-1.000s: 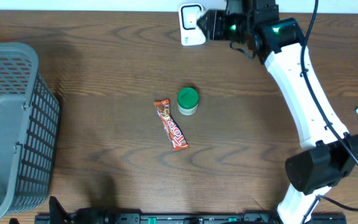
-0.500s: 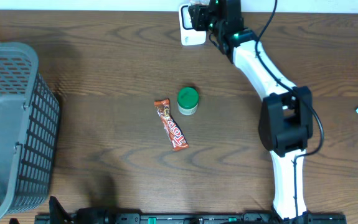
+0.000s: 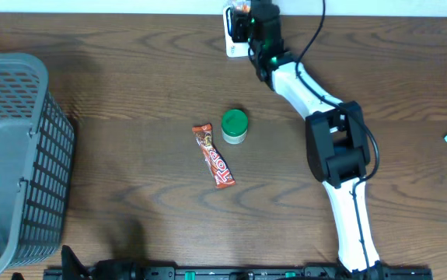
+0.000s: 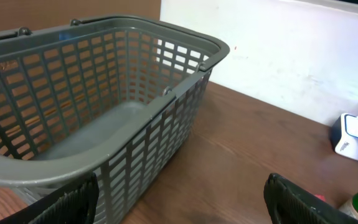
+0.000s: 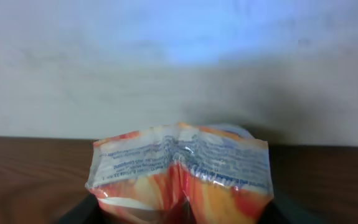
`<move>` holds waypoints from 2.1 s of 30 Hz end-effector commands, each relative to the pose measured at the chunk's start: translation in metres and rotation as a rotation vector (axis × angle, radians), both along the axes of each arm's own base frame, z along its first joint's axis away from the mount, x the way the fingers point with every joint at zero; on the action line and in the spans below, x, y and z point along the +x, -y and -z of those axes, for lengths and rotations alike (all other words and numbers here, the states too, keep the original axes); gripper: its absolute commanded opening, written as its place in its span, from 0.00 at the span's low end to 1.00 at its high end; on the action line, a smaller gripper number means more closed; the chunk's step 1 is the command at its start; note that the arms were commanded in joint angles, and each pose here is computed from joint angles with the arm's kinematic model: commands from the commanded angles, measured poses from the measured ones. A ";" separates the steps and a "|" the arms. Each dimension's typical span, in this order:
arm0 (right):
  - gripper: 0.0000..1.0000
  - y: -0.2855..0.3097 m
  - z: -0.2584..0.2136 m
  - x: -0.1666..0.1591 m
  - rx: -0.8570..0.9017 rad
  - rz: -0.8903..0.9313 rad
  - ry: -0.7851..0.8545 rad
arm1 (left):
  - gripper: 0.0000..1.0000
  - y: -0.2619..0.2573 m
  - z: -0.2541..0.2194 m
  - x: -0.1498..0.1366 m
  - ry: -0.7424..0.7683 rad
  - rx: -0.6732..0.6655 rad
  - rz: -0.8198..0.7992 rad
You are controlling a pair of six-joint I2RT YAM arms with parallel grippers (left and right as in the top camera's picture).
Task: Scan the item barcode
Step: 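Carry the Kleenex pack to the white scanner and hold it in front, then move the Kleenex pack to the right table edge and release it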
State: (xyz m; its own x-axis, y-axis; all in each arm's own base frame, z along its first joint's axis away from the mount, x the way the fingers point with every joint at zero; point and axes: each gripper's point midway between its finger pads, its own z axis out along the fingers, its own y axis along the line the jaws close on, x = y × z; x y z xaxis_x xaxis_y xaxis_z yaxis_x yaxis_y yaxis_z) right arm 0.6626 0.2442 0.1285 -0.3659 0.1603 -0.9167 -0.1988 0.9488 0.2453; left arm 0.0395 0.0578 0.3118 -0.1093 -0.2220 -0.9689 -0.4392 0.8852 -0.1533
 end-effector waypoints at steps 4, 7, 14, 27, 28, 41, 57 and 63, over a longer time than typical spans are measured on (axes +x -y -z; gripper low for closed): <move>0.51 0.016 0.000 0.006 -0.087 0.061 0.028 | 0.85 0.002 -0.001 0.001 0.005 -0.003 0.017; 0.50 0.016 0.002 0.005 -0.088 0.062 0.019 | 0.85 0.002 -0.001 0.001 0.005 -0.003 0.017; 0.47 0.028 -0.029 -0.011 -0.116 0.064 -0.077 | 0.85 0.002 -0.001 0.001 0.005 -0.003 0.017; 0.36 0.305 -0.047 -0.126 -0.410 0.742 -0.586 | 0.85 0.002 0.000 0.001 0.005 -0.003 0.017; 0.37 0.332 -0.039 -0.137 -0.417 0.803 -0.632 | 0.85 0.002 0.000 0.001 0.005 -0.003 0.017; 0.36 0.519 0.074 -0.264 -0.113 1.130 -1.085 | 0.85 0.002 0.000 0.001 0.005 -0.003 0.017; 0.99 0.345 -0.092 -0.202 0.303 0.509 -0.855 | 0.85 0.002 0.000 0.001 0.005 -0.004 0.017; 0.99 0.202 -0.073 -0.220 0.379 0.395 -1.091 | 0.85 0.002 0.000 0.001 0.004 -0.004 0.017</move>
